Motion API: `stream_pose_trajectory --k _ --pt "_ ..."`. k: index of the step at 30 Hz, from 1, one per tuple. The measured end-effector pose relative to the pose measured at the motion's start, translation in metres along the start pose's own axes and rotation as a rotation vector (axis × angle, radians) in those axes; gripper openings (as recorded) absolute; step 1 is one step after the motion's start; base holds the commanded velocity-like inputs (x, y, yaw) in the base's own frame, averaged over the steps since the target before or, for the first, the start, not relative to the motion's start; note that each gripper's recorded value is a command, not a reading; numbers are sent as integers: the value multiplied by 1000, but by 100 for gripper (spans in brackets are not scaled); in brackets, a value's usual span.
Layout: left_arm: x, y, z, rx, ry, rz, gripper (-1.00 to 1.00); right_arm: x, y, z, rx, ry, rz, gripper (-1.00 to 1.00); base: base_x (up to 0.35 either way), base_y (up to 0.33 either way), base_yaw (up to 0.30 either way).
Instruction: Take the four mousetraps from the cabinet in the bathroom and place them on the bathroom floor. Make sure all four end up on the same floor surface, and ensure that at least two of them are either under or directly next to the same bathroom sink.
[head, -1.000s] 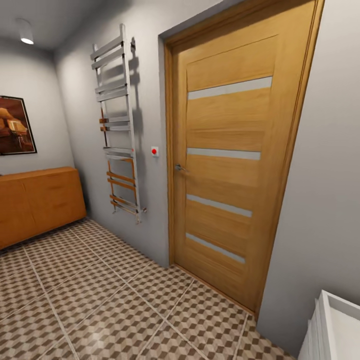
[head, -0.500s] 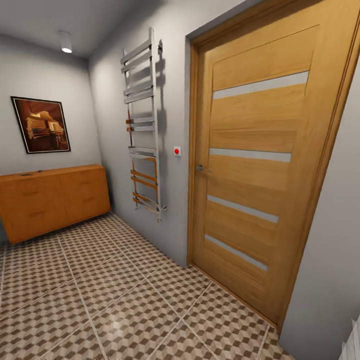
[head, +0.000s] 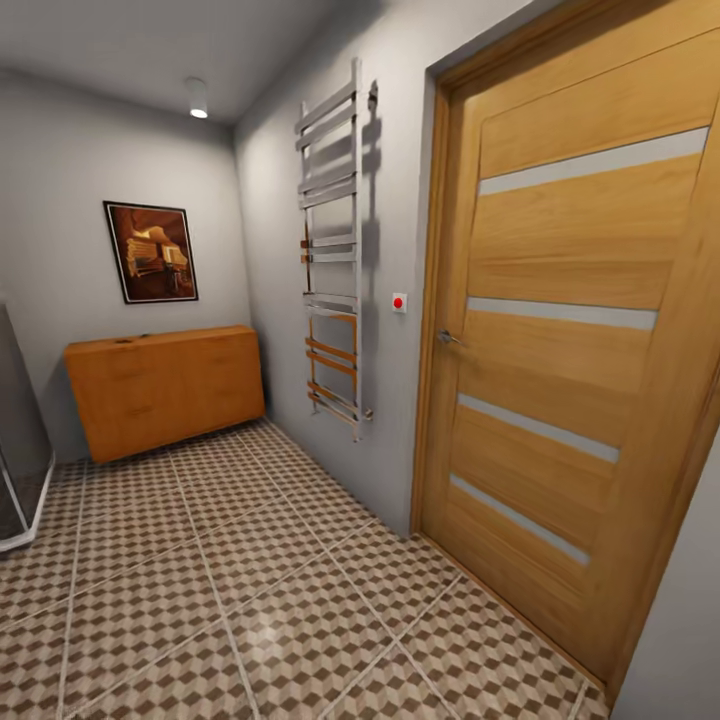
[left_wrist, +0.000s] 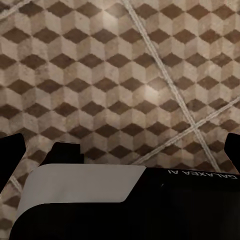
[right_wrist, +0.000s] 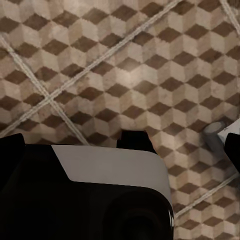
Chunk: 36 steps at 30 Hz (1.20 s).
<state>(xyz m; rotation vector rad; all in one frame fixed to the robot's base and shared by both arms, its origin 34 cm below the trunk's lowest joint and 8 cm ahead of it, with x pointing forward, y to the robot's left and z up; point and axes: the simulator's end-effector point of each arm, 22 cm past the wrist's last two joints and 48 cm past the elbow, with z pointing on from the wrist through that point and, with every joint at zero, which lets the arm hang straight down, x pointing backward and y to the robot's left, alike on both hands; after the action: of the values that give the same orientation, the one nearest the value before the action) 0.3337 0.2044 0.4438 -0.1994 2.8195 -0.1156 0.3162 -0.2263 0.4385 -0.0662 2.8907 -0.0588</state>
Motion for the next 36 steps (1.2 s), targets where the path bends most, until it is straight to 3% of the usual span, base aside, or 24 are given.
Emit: stream_pose_trajectory --k 36 --pt "0 -1 0 1 0 0 100 0 0 0 0 0 0 100 0 0 281"
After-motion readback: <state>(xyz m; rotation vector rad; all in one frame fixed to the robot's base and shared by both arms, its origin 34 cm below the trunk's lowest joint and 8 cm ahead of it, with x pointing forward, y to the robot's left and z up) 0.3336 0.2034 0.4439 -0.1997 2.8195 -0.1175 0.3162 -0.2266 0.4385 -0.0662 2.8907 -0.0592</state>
